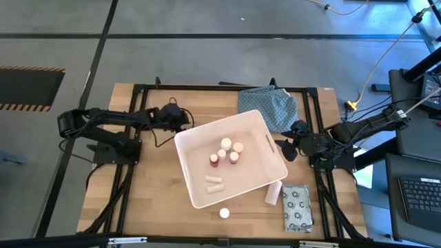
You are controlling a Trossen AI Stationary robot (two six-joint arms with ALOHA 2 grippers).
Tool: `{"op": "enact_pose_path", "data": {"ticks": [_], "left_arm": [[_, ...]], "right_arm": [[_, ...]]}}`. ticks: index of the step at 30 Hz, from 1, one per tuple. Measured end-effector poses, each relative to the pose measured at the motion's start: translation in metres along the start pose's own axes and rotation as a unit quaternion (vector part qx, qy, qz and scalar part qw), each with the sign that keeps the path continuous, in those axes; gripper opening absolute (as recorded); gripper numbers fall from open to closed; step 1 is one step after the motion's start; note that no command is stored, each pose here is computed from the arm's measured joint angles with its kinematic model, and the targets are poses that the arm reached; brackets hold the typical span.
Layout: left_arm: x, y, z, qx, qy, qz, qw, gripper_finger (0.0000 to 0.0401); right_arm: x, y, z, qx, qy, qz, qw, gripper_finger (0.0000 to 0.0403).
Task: Pick & place medical supplies in basket/bin
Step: Put the top white bandage into the white bin
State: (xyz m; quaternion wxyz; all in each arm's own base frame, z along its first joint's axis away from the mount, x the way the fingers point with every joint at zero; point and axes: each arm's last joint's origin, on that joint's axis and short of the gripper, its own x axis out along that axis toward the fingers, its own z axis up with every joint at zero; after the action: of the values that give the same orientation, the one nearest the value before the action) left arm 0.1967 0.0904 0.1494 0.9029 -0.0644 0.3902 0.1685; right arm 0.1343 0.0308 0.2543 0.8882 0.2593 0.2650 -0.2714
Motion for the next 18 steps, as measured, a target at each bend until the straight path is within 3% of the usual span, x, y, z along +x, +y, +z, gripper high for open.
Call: {"op": "enact_pose_path", "data": {"ticks": [3, 12, 18], "left_arm": [[0.000, 0.001, -0.004, 0.006, 0.023, 0.025, 0.999, 0.0205], [0.006, 0.001, -0.019, 0.015, 0.101, 0.036, 0.994, 0.0180], [0.006, 0.000, -0.018, -0.008, 0.091, 0.012, 0.996, 0.0165]], "right_arm": [[0.000, 0.000, 0.000, 0.001, -0.001, 0.002, 1.000, 0.0267], [0.000, 0.002, 0.002, 0.008, -0.007, 0.010, 1.000, 0.0267], [0.000, 0.002, 0.002, 0.007, -0.007, 0.010, 1.000, 0.0267]]}}
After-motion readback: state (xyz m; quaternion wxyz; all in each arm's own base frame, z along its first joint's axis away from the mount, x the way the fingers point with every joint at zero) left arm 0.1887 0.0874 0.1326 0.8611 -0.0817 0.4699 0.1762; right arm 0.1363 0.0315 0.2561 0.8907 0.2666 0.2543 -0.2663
